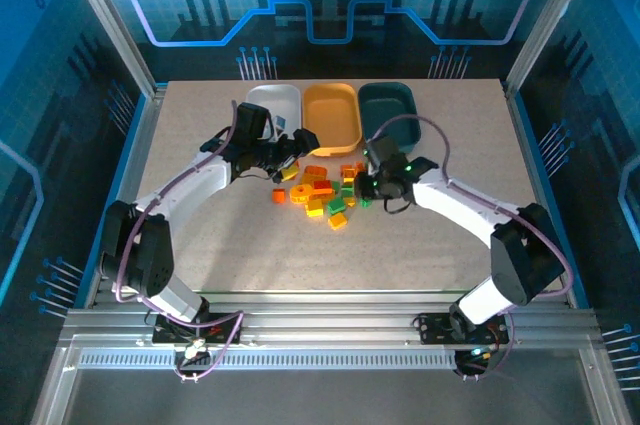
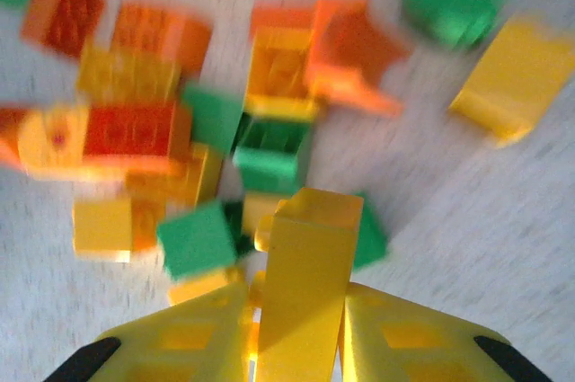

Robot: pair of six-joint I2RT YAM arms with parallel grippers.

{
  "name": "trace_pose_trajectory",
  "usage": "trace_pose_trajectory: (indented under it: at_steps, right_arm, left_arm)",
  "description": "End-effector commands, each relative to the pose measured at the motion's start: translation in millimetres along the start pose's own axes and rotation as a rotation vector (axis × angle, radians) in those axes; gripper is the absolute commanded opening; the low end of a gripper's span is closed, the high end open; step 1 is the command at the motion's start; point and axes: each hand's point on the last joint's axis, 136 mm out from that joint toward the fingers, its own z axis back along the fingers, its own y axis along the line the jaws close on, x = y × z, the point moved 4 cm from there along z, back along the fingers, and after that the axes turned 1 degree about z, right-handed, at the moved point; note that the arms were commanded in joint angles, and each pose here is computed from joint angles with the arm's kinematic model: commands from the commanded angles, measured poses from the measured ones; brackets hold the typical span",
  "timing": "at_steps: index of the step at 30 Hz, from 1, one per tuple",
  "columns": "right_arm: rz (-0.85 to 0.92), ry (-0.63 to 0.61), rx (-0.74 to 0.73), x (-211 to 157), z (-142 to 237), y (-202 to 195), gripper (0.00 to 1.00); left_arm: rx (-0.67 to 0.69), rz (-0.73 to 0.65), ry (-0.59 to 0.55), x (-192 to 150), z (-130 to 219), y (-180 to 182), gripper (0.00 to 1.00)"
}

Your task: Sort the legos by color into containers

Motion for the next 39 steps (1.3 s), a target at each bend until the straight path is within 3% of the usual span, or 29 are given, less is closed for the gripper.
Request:
trace_pose_trajectory:
  at_steps: [1, 3, 11, 14, 18, 21, 26, 33, 39]
  right_arm:
    - [-0.051, -0.154, -0.061, 59, 3, -43, 0.30]
    - [-0.090, -0.172, -0.063, 81, -8, -61, 0.29]
    - [-0.134, -0.110, -0.061, 149, -60, -98, 0.32]
    - [-0.158, -0.076, -0.082, 159, -77, -106, 0.40]
    - [-0.159, -0.109, -0.082, 177, -67, -104, 0.61]
    - [-0.157, -0.162, -0.069, 181, -40, -97, 0.61]
    - [-0.162, -0.224, -0.043, 127, 0, -71, 0.60]
    - [-0.063, -0.094, -0.042, 15, -14, -33, 0.53]
    - [0.124, 0.055, -0.010, -17, -31, -15, 0.56]
  left_arm:
    - [-0.110, 0.018, 0.164, -14, -23, -17, 0.93]
    - [-0.143, 0.011, 0.246, -25, -33, -26, 0.93]
    - [-0.122, -0.007, 0.313, -44, -50, -24, 0.93]
    - [-0.119, -0.026, 0.298, -42, -46, -28, 0.93]
    - [-0.120, -0.044, 0.278, -41, -40, -32, 0.93]
    - [-0.113, -0.039, 0.276, -41, -41, -30, 0.93]
    - [-0.105, -0.033, 0.268, -40, -40, -28, 0.93]
    - [-0.091, -0.002, 0.237, -33, -36, -21, 0.94]
    - [-0.093, 0.003, 0.233, -32, -35, -21, 0.94]
